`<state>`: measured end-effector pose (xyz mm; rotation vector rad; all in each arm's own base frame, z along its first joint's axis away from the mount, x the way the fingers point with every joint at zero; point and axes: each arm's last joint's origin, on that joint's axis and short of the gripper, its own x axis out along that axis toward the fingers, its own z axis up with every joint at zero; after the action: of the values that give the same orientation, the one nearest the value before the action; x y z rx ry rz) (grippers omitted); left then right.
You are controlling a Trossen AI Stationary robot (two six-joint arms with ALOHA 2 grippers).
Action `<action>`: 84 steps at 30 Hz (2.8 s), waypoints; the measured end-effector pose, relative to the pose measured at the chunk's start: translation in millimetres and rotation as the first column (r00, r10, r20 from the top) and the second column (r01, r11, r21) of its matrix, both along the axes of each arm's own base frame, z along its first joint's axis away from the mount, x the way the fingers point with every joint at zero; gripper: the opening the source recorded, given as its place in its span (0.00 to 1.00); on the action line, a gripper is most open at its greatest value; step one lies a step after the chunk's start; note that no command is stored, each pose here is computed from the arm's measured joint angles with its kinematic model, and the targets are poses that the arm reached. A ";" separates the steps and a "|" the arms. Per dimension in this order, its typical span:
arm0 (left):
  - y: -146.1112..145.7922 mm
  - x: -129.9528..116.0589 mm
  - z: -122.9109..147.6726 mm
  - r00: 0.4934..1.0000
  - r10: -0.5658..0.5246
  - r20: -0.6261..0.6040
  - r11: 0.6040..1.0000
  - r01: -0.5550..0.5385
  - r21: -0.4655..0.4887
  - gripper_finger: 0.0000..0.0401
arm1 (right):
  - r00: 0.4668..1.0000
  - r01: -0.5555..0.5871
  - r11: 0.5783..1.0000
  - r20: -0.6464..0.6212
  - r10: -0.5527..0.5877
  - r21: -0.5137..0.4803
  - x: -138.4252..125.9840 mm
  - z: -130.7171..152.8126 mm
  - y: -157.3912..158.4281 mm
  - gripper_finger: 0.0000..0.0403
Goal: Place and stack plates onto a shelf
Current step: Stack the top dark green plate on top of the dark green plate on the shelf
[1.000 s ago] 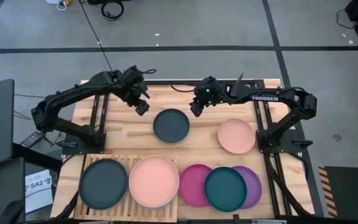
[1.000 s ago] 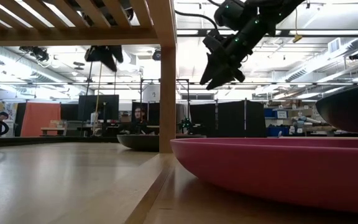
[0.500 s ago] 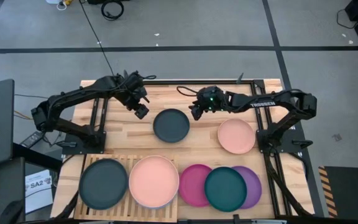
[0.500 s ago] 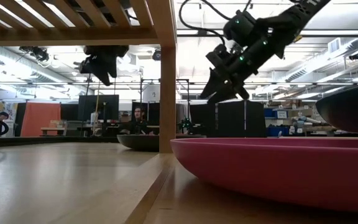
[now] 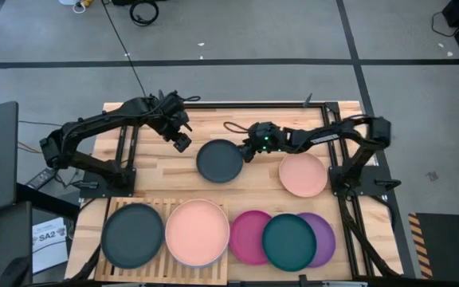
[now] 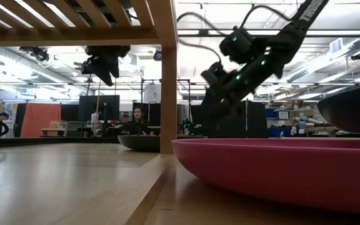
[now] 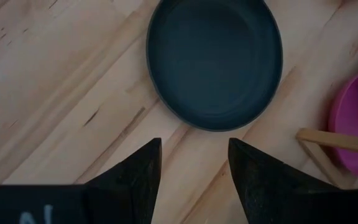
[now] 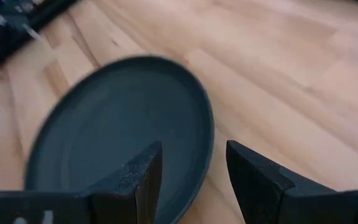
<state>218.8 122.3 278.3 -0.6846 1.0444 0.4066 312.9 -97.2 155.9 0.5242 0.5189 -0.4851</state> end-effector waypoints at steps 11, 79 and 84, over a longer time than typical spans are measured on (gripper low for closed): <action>-0.1 0.2 0.1 1.000 -0.002 0.003 1.000 0.002 -0.001 0.48 | 0.999 -0.010 0.999 -0.052 0.012 0.034 21.5 -30.0 -9.1 0.46; 0.6 -0.1 0.0 1.000 0.015 -0.009 1.000 -0.015 0.017 0.48 | 0.988 0.125 0.990 -0.081 -0.131 -0.072 -8.5 14.5 -46.3 0.05; 1.4 0.7 0.5 1.000 0.019 -0.002 0.999 -0.019 0.029 0.48 | 0.982 0.161 0.979 -0.080 -0.172 -0.125 -20.2 34.6 -48.4 0.05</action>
<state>219.5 123.7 278.8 -0.6687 1.0335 0.4385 292.7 -145.7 190.4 0.4354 0.5315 -0.6981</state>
